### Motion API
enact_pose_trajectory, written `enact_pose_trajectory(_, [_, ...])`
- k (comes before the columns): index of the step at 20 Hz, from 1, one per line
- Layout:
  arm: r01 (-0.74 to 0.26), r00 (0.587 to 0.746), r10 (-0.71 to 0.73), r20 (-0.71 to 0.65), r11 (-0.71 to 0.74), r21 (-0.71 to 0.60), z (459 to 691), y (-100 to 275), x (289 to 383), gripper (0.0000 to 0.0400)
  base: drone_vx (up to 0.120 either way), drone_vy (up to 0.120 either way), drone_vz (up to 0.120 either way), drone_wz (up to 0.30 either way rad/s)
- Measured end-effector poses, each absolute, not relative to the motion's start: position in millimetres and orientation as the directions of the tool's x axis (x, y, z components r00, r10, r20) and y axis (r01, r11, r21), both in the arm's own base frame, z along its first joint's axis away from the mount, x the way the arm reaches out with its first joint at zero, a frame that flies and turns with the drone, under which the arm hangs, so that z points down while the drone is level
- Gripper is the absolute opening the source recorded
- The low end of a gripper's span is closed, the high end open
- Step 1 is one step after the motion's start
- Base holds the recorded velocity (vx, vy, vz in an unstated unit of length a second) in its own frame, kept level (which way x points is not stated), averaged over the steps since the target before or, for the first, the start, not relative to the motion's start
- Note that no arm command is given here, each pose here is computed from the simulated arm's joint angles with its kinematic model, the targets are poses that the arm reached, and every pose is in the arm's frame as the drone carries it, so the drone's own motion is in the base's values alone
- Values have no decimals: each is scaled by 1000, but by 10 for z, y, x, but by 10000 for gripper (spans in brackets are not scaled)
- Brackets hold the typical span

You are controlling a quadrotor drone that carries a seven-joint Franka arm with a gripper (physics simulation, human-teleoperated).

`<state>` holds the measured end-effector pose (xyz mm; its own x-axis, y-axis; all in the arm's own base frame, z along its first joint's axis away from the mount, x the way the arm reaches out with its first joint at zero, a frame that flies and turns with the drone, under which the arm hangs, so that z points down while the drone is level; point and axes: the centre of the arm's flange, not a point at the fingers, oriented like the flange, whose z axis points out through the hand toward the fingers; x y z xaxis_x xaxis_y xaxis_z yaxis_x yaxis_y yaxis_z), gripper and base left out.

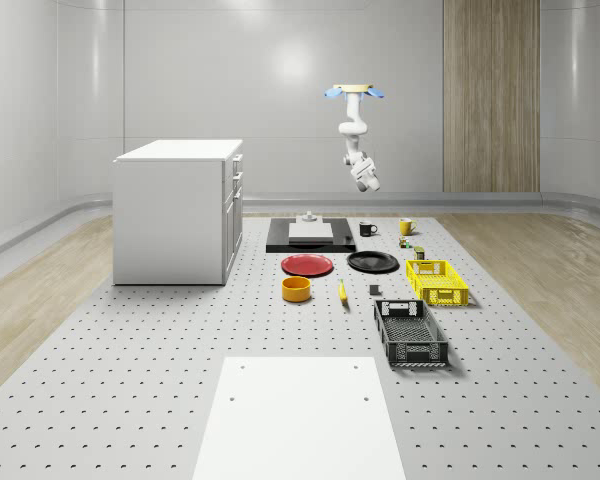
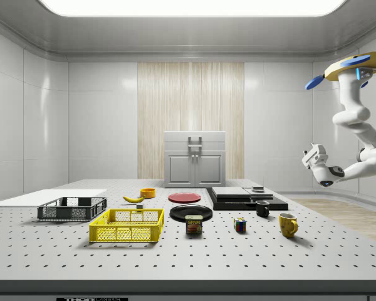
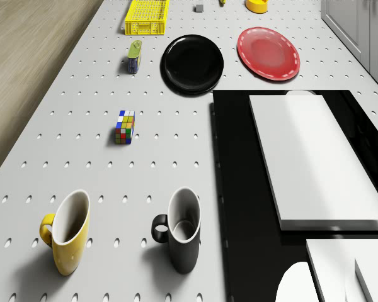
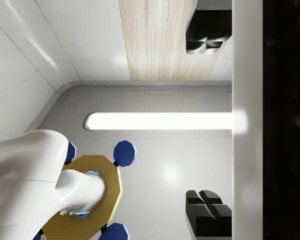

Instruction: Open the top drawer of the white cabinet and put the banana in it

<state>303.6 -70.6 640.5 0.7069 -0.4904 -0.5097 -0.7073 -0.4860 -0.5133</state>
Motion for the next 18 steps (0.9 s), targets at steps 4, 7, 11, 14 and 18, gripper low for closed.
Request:
enact_pose_trajectory(4, [-706,709,-267,-653,-265,-657,6200,-913,3050,400,120,-120,0,0])
enact_pose_trajectory(7, [-705,709,-159,-687,-159,-691,6092,-964,3057,400,120,-120,0,0])
enact_pose_trajectory(11, [-705,709,-78,-700,-78,-705,6006,-987,3062,400,120,-120,60,0])
enact_pose_trajectory(14, [-705,709,-45,-703,-46,-708,5969,-992,3064,400,120,-120,120,0])
enact_pose_trajectory(18, [-705,709,-22,-704,-23,-709,5941,-994,3065,400,120,-120,120,0])
